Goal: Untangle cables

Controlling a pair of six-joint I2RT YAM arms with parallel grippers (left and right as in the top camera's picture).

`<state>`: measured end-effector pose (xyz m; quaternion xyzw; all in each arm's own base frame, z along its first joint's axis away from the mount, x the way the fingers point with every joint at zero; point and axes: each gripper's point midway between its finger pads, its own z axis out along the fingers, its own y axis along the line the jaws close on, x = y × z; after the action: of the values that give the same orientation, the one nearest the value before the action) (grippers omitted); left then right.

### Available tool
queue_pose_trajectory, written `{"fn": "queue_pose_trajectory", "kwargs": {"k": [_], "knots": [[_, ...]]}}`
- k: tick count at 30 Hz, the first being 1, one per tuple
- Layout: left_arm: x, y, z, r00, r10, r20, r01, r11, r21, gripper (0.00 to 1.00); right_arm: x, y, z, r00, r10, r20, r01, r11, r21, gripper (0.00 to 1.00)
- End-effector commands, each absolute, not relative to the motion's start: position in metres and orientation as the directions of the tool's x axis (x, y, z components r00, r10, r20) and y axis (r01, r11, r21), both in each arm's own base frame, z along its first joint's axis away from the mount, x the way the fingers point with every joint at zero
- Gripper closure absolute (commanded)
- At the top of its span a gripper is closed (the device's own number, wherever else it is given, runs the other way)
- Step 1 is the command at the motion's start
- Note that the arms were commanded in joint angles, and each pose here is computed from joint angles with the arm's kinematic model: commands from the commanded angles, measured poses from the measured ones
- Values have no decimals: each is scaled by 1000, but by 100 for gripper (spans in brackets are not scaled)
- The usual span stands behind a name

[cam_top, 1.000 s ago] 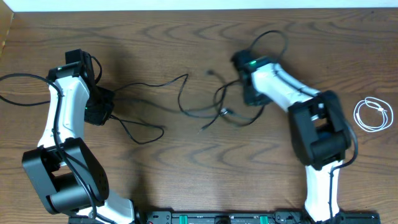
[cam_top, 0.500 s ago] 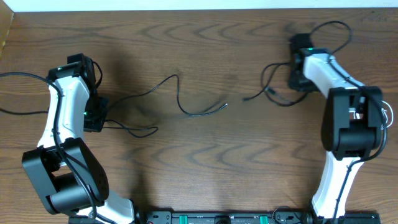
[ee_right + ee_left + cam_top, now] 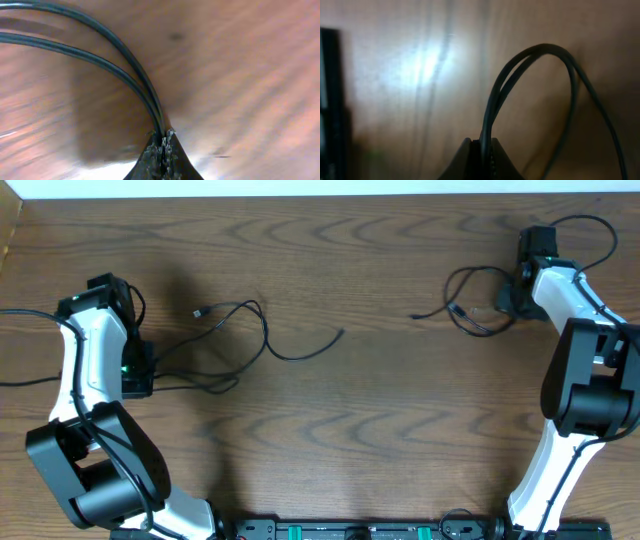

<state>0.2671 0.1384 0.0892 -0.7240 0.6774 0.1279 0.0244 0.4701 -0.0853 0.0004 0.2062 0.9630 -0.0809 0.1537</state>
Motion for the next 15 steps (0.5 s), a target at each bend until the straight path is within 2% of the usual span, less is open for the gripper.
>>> {"fn": "queue_pose_trajectory", "kwargs": {"k": [1,4,10,13,15], "knots": [[279,123,87,-76,-984,-163,-992,58,111,93,461,-15,-26,-927,322,-193,305,946,113,99],[292,116,87,-151,-974,-168,-987,139,82,92,455,15,-27,-948,272,-163,251,958,135,99],[329,83,86,-393,-906,-157,-916,400,-11,91,442,76,-28,-980,147,-133,130,983,129,99],[337,72,87,-479,-860,-174,-872,489,-18,79,436,104,-28,-987,83,-135,66,990,127,95],[338,70,88,-513,-838,-188,-853,522,-2,75,433,116,-28,-989,54,-137,37,992,121,90]]}}
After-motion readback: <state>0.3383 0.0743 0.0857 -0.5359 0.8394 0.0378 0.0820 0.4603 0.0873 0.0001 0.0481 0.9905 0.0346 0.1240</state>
